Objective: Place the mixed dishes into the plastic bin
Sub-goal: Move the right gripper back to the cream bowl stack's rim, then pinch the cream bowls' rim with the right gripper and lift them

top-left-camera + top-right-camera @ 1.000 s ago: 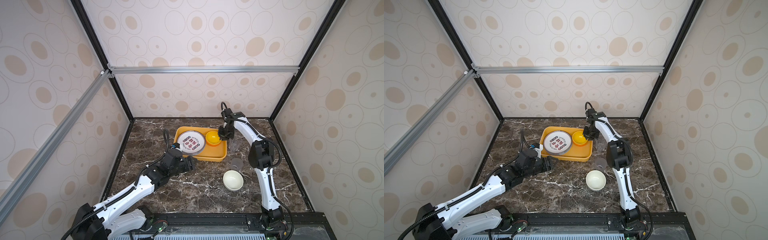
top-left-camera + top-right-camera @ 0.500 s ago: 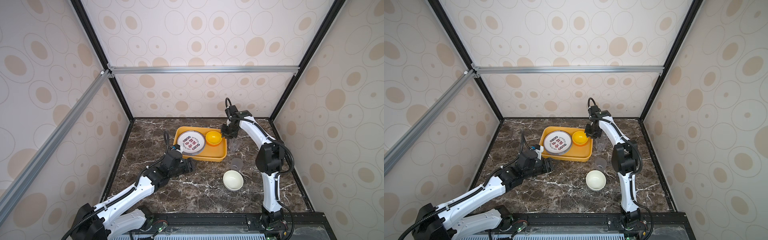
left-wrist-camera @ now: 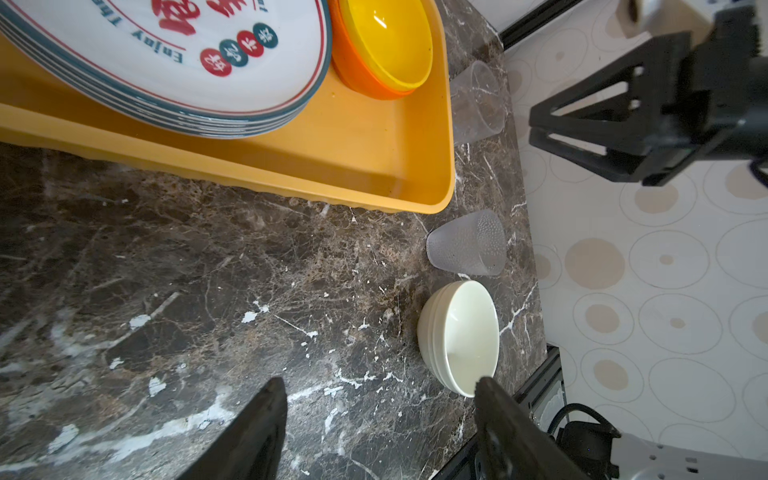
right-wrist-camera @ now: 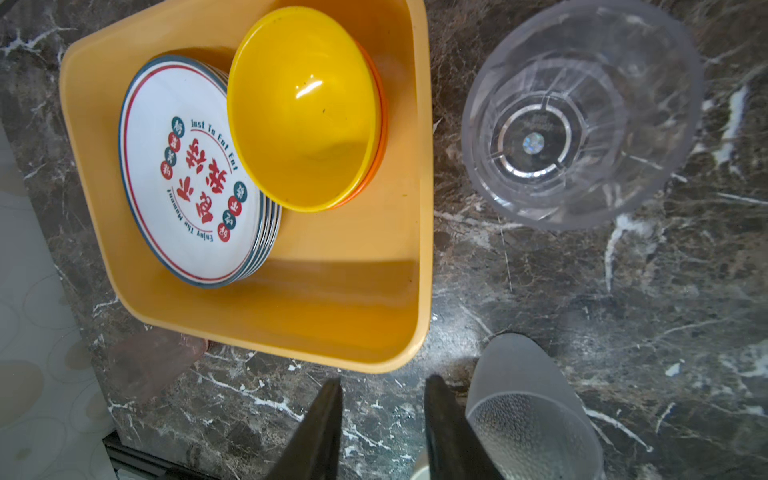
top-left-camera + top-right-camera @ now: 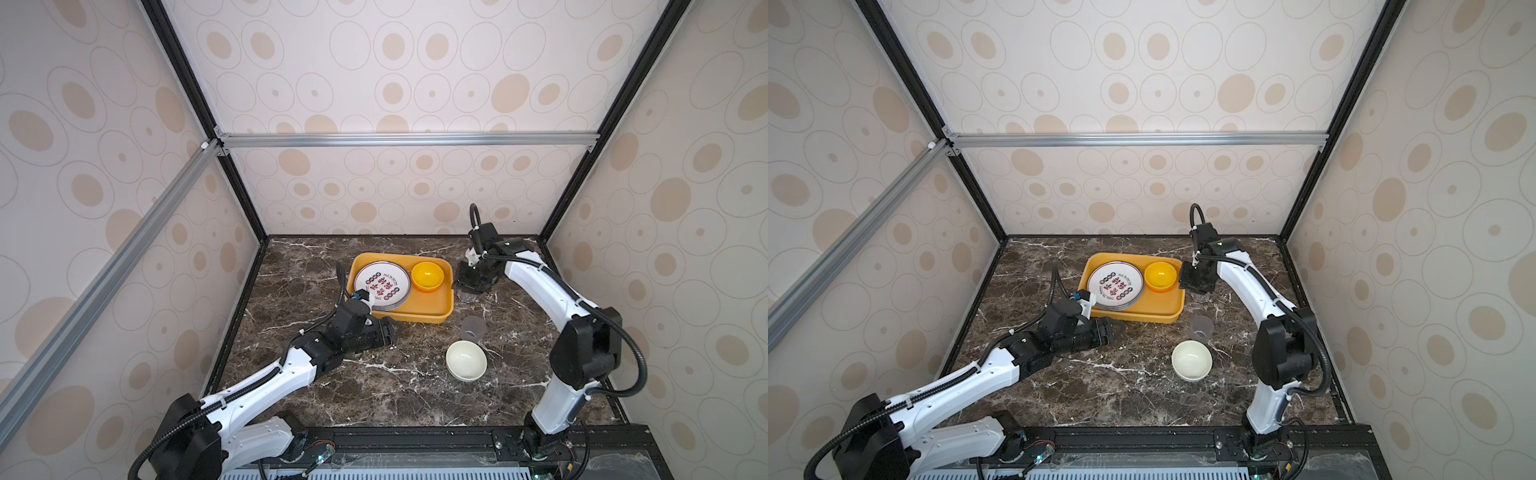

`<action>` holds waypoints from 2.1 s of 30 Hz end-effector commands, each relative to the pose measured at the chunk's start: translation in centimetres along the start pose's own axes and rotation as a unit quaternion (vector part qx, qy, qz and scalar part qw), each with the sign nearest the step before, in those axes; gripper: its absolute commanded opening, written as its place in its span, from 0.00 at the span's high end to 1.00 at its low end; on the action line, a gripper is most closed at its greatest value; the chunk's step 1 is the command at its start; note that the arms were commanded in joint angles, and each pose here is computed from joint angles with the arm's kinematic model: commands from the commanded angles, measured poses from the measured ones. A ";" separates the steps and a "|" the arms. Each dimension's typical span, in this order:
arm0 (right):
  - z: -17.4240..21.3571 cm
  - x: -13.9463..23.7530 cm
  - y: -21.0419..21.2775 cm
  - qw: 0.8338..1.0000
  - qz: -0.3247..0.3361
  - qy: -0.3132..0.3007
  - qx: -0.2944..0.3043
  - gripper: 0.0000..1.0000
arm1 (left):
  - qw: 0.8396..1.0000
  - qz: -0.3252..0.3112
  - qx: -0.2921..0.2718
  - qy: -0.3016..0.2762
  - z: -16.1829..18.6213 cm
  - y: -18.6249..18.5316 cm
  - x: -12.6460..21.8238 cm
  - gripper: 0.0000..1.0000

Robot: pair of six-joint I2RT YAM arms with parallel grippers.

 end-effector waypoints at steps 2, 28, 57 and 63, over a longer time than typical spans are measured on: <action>2.9 1.8 -1.2 1.000 -0.009 0.001 0.016 0.62 | 0.999 0.035 -0.035 0.003 -0.8 -2.9 -0.7 0.29; 15.6 1.2 -11.8 0.994 0.067 0.066 -0.060 0.55 | 0.984 0.010 -0.153 0.093 2.5 -7.5 -4.6 0.33; 17.3 -3.8 -14.1 0.985 0.092 0.105 -0.098 0.77 | 0.982 0.000 -0.156 0.103 3.3 -7.1 -5.5 0.34; 17.5 -3.9 -14.3 0.985 0.096 0.109 -0.095 0.85 | 0.983 -0.003 -0.156 0.100 3.3 -6.9 -5.4 0.34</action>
Point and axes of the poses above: each gripper's point midway between its finger pads, its own x axis back along the fingers, its own y axis along the line the jaws close on, z = x × y, the point moved 3 cm from there along x, back along the fingers, and after that the axes turned 5 degrees about -x, right-handed, at the moved point
